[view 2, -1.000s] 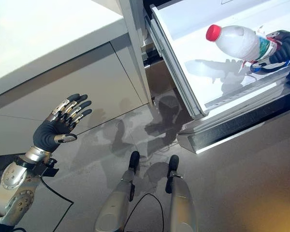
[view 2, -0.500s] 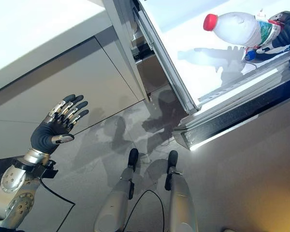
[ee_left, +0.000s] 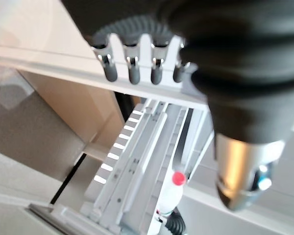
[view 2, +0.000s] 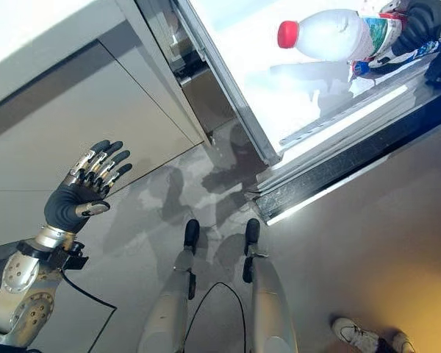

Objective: Take the drinks into the refrigerator

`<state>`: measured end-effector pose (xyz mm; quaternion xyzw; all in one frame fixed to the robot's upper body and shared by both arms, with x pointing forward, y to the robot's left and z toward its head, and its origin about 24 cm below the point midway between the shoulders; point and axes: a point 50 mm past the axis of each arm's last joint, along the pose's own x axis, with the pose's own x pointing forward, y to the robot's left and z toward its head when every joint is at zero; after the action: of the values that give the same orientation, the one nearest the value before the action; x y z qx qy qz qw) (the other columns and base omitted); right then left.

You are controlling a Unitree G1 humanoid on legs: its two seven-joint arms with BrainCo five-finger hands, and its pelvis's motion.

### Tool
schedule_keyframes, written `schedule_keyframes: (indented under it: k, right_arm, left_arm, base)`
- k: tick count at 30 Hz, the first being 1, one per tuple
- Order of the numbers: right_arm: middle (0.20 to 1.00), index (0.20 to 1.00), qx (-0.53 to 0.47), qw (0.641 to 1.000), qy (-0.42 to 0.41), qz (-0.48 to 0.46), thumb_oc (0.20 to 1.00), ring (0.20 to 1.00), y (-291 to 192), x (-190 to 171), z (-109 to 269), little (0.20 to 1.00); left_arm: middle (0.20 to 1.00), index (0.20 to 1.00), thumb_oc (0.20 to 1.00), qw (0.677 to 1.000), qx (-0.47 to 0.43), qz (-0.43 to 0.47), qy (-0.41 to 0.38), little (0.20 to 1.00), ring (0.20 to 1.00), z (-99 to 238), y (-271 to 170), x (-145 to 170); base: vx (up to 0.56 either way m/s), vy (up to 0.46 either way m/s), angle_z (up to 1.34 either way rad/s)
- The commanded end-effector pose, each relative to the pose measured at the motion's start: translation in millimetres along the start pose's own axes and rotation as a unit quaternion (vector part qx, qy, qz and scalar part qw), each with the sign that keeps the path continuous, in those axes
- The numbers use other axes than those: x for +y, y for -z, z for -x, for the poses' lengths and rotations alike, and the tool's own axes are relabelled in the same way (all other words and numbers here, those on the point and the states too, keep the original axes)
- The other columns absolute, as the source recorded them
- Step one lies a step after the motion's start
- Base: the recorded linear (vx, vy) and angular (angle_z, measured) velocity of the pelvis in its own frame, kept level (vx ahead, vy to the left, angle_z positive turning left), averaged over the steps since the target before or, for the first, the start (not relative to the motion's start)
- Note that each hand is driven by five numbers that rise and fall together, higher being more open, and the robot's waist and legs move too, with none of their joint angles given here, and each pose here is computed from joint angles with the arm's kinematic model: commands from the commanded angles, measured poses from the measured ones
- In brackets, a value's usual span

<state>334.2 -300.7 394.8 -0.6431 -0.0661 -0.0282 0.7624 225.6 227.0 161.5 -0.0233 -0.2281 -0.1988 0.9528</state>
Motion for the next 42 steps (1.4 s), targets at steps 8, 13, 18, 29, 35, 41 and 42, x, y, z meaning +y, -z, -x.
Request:
schedule_keyframes:
  k: [8,13,18,29,35,41,42]
  right_arm:
    - [0.2,0.2,0.024,1.0,0.015,0.011,0.2,0.2,12,-14,14,0.2]
    - [1.0,1.0,0.017,1.0,0.007,0.02,1.0,1.0,7,-10,11,1.0]
    - [1.0,1.0,0.0,1.0,0.014,0.009,1.0,1.0,-2,-11,6,1.0]
    - [1.0,1.0,-0.011,1.0,0.014,-0.003,1.0,1.0,-6,-11,5,1.0]
    - [1.0,1.0,-0.011,1.0,0.004,-0.01,1.0,1.0,-4,-5,5,1.0]
    - [1.0,1.0,-0.023,0.999,0.006,-0.028,1.0,1.0,-6,-2,5,1.0]
    - [1.0,1.0,-0.028,0.999,0.01,-0.035,1.0,1.0,-7,-3,6,1.0]
  left_arm:
    - [1.0,1.0,1.0,0.995,-0.082,-0.052,0.014,1.0,1.0,-10,-31,-1]
    - [1.0,1.0,1.0,0.995,-0.085,-0.052,0.018,1.0,1.0,-12,-31,-3]
    - [1.0,1.0,1.0,0.994,-0.088,-0.056,0.016,1.0,1.0,-12,-31,-3]
    - [1.0,1.0,1.0,0.995,-0.085,-0.052,0.024,1.0,1.0,-14,-32,-5]
    - [1.0,1.0,1.0,0.995,-0.08,-0.052,0.027,1.0,1.0,-15,-31,-3]
    - [1.0,1.0,1.0,0.996,-0.07,-0.054,0.02,1.0,1.0,-14,-28,0]
    - [1.0,1.0,1.0,0.996,-0.068,-0.054,0.016,1.0,1.0,-14,-27,1]
  base:
    - [0.01,-0.012,0.0]
    - [0.0,-0.001,0.01]
    - [-0.01,0.003,-0.05]
    - [-0.01,0.0,0.01]
    - [-0.03,-0.006,0.09]
    - [-0.03,-0.001,0.05]
    - [-0.03,0.005,0.03]
